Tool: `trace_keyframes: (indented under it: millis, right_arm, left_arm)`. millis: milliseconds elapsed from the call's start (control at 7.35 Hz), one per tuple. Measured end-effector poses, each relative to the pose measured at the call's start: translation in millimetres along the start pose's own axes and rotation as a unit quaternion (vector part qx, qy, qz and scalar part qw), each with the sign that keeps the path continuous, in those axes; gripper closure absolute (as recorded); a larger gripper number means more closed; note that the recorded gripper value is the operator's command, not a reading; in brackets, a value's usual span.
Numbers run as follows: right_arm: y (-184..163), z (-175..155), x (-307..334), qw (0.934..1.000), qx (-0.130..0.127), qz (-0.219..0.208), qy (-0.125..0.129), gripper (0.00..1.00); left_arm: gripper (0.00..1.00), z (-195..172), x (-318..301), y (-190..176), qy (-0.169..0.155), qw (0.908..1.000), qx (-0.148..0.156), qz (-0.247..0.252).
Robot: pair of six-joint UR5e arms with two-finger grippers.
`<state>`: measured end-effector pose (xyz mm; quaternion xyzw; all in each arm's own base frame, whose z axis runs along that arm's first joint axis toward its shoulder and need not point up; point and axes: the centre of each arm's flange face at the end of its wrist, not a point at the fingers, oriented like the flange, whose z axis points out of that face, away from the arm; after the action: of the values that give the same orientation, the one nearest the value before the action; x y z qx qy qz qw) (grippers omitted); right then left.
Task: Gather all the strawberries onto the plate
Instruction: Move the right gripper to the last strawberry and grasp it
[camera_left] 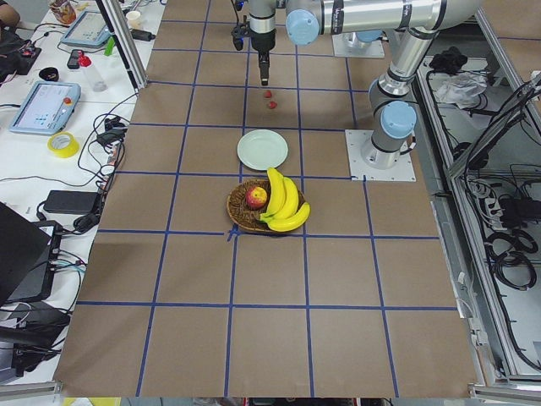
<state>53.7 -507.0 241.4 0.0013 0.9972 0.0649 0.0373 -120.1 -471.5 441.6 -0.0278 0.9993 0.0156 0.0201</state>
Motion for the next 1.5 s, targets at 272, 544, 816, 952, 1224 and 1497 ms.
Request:
trace_keyframes:
  millis: [272,544,816,952,1224,1497]
  right_arm:
    - [19,32,62,0.9956,0.019,-0.087,0.030,0.00]
    - [26,39,83,0.9855,0.024,-0.150,0.076,0.00]
    - [34,46,102,0.9808,0.011,-0.178,0.079,0.00]
    - [44,56,107,0.9816,0.000,-0.178,0.070,0.00]
    - [54,66,107,0.9824,-0.004,-0.177,0.059,0.00]
    - [52,66,103,0.9828,0.017,-0.178,0.045,0.11]
  left_arm:
    - [0.00,0,0,0,0.000,1.0000,0.000,0.000]
    - [0.00,0,-1,0,0.000,1.0000,0.000,0.000]
    - [0.00,-1,-1,0,0.000,1.0000,0.000,-0.001]
    - [0.00,0,-1,0,0.000,1.0000,0.000,-0.001]
    - [0.00,-2,-1,-1,0.000,1.0000,0.002,-0.001]
    - [0.00,-1,0,-1,0.000,1.0000,0.002,0.000]
